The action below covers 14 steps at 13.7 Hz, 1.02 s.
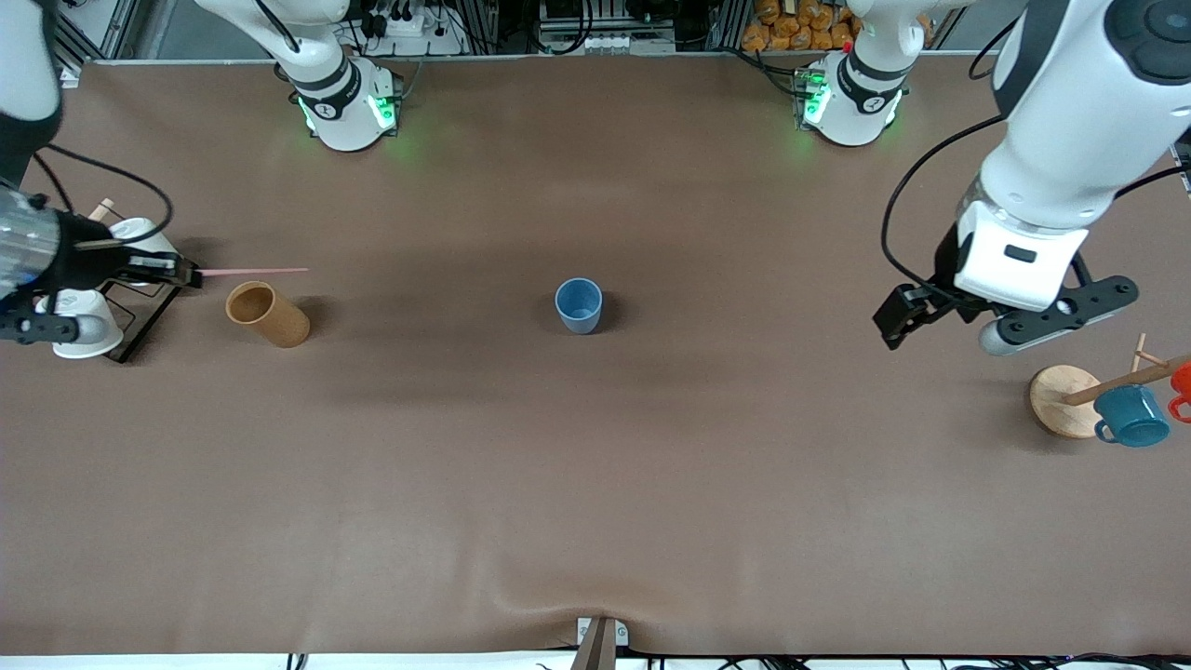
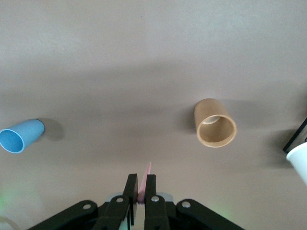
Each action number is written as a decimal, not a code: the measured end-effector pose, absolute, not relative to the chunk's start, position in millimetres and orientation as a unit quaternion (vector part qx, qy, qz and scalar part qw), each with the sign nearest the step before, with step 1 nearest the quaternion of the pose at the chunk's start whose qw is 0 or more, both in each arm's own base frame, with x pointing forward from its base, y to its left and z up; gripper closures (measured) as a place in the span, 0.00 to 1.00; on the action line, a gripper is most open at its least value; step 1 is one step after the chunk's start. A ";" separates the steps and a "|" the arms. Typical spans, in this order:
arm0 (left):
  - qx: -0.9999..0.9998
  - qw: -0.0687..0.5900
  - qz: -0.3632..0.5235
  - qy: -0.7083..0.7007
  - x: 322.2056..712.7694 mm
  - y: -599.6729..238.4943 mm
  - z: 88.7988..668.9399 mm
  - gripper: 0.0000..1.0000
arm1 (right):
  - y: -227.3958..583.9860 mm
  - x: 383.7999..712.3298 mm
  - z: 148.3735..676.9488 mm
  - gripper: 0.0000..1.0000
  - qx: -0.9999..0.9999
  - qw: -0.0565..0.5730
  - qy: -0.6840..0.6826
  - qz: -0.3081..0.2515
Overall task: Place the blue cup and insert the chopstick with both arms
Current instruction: 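Lift the pink chopstick from the bamboo cup with the right gripper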
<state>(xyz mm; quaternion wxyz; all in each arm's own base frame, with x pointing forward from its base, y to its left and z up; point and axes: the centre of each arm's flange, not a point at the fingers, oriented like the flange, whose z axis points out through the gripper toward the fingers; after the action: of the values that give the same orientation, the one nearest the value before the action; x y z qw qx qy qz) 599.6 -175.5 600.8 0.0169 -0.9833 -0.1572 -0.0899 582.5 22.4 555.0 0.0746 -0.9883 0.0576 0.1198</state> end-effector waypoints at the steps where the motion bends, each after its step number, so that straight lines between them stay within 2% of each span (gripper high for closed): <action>1: -0.984 0.022 -0.088 -0.154 595.7 -173.2 605.6 0.00 | 36.0 580.9 557.5 0.90 -0.988 0.071 0.066 0.120; 5: -0.988 0.050 -0.077 -0.128 580.3 -149.2 626.8 0.00 | 80.5 571.6 570.1 0.90 -0.984 0.064 0.120 0.119; 9: -0.992 0.076 -0.058 -0.080 581.5 -92.4 633.5 0.00 | 133.6 561.2 573.3 0.90 -0.978 0.054 0.162 0.124; 14: -0.998 0.053 -0.032 -0.024 581.7 -31.6 636.0 0.00 | 158.8 560.0 577.1 0.90 -0.962 0.069 0.233 0.121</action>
<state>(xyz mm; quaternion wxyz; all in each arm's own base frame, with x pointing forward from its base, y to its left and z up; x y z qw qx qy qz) 581.7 -31.6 636.0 0.0529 -0.9978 -0.0242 -0.0318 560.0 158.8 577.1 0.0689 -0.9624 0.2333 0.1207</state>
